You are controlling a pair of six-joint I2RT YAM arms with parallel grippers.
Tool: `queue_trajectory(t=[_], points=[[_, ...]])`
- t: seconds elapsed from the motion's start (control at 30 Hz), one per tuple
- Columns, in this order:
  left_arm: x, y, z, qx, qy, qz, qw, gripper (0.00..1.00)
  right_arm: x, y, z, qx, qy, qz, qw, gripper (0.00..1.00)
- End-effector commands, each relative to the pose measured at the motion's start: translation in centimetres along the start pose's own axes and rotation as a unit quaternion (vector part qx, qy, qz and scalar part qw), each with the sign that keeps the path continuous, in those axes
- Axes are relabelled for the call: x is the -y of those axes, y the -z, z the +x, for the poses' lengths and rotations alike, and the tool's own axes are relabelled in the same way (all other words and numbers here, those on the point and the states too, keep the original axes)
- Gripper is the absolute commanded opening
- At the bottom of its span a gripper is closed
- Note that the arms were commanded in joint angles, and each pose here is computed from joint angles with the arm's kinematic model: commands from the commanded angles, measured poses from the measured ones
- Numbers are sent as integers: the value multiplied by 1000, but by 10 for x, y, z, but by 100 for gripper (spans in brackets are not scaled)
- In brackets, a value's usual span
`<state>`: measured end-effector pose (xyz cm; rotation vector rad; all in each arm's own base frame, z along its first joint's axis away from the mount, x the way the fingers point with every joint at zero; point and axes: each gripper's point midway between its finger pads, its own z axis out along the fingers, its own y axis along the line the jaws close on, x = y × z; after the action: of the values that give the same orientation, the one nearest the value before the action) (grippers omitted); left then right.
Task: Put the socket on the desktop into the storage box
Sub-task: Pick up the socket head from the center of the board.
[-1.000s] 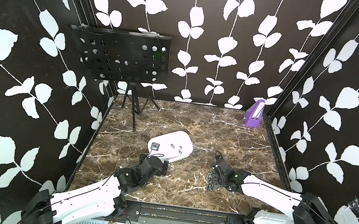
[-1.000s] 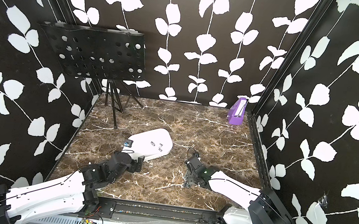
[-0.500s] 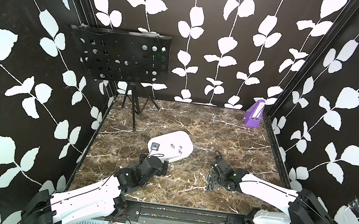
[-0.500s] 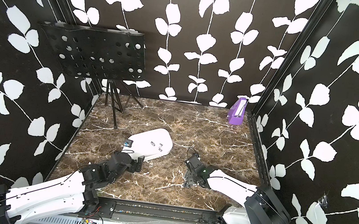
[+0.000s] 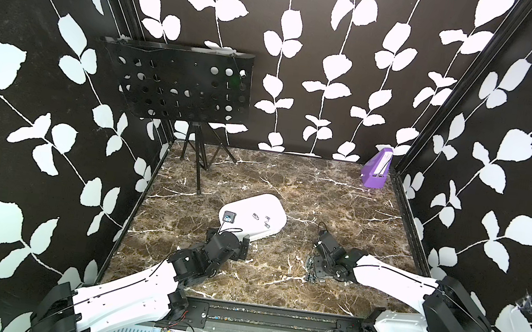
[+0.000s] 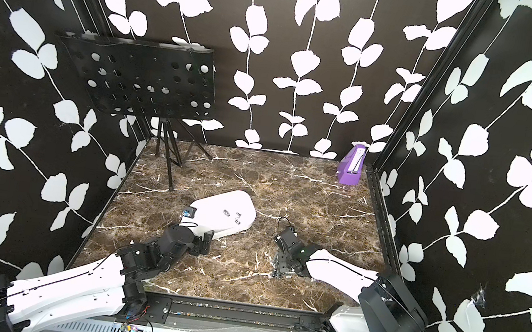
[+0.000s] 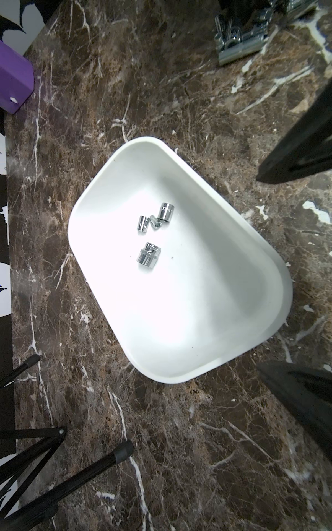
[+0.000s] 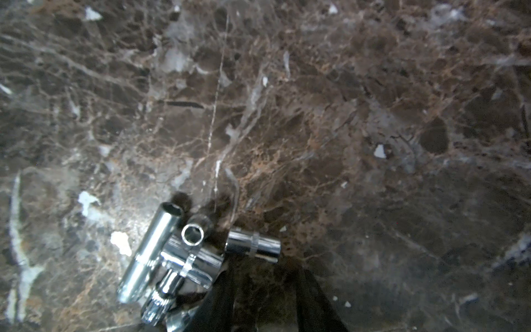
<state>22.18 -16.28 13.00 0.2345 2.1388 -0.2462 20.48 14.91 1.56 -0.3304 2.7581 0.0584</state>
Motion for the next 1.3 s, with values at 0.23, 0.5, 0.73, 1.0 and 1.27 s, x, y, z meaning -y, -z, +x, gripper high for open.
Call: queue_trajectory(t=[0.23,0.5,0.73,1.0,1.27], points=[[2,5,-12,15,8,4,1000,96,-2,-4,-12,-1,-11,-10,1000,38],[2,5,-11,14,8,4,1000,96,0,-9,-13,-9,-13,-7,1000,36],[2,5,-12,15,9,4,1000,96,0,-11,-13,-14,-15,-6,1000,31],[2,5,-12,16,9,4,1000,96,2,-11,-13,-13,-19,-6,1000,25],[1,6,-12,17,9,3,1000,96,4,-10,-14,-10,-23,-3,1000,18]])
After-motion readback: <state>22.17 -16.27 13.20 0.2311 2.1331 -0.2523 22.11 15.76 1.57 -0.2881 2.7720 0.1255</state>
